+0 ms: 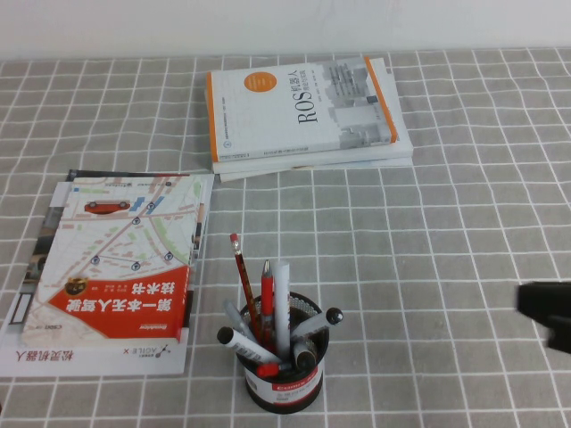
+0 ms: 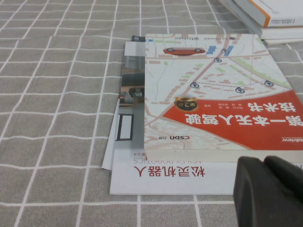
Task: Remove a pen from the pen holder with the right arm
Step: 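Take a marker out of the pen holder and lay it on the table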
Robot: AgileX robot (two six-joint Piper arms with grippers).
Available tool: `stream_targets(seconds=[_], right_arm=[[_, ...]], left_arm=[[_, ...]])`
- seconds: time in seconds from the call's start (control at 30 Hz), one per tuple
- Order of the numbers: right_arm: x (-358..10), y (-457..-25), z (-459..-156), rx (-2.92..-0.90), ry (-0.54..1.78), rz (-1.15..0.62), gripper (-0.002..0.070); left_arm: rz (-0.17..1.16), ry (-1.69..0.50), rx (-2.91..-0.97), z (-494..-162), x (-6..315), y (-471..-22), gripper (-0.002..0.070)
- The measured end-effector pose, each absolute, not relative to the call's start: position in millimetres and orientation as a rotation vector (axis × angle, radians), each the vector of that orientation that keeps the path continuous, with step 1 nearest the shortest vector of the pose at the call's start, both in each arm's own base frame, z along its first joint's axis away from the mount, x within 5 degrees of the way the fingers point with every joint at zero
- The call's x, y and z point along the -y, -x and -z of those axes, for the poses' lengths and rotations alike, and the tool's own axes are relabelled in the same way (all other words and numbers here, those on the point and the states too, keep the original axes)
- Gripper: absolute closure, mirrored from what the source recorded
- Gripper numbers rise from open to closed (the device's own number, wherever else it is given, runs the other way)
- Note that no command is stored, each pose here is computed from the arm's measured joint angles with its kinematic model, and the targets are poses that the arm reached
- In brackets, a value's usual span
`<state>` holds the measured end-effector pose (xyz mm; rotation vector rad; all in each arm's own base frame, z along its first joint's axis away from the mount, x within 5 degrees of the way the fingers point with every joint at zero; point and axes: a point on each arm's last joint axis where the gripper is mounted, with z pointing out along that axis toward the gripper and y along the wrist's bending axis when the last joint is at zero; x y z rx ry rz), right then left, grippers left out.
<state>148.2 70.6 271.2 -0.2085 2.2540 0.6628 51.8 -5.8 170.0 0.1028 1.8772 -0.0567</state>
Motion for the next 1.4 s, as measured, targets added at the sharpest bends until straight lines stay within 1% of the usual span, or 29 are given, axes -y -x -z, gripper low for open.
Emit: stream_targets(seconds=[0.17, 0.33, 0.47, 0.6, 0.8, 0.83, 0.9, 0.97, 1.07, 1.17, 1.27, 1.4], right_arm=[[-107.5, -161.4, -272.5, -2.219, 0.384, -0.690, 0.0688], [-148.1, -162.7, -272.6, -2.126, 0.612, -0.663, 0.0689], [-176.1, -149.1, -276.4, -1.948, 0.781, -0.641, 0.0688], [-190.3, -131.6, -276.9, -1.765, 0.850, -0.644, 0.0688], [-196.0, -112.0, -266.0, -1.621, 0.927, -0.642, 0.0677], [-195.7, -110.8, -264.7, -1.599, 0.932, -0.636, 0.0667], [-193.0, -107.9, -259.8, -1.534, 0.939, -0.615, 0.0623], [-187.4, -105.5, -251.4, -1.490, 0.934, -0.596, 0.0552], [-179.6, -102.1, -241.1, -1.452, 0.912, -0.599, 0.0426], [-176.8, -99.3, -234.0, -1.429, 0.920, -0.609, 0.0330], [-182.2, -99.5, -225.4, -1.431, 0.949, -0.621, 0.0293], [-192.2, -102.3, -213.3, -1.420, 0.976, -0.617, 0.0281]], left_arm=[[0.057, -0.103, -1.877, -170.0, 5.8, -51.8, 0.0678], [0.057, -0.103, -1.877, -170.0, 5.8, -51.8, 0.0678], [0.057, -0.103, -1.877, -170.0, 5.8, -51.8, 0.0678], [0.057, -0.103, -1.877, -170.0, 5.8, -51.8, 0.0678], [0.057, -0.103, -1.877, -170.0, 5.8, -51.8, 0.0678], [0.057, -0.103, -1.877, -170.0, 5.8, -51.8, 0.0678], [0.057, -0.103, -1.877, -170.0, 5.8, -51.8, 0.0678], [0.057, -0.103, -1.877, -170.0, 5.8, -51.8, 0.0678], [0.057, -0.103, -1.877, -170.0, 5.8, -51.8, 0.0678], [0.057, -0.103, -1.877, -170.0, 5.8, -51.8, 0.0678], [0.057, -0.103, -1.877, -170.0, 5.8, -51.8, 0.0678], [0.057, -0.103, -1.877, -170.0, 5.8, -51.8, 0.0678]])
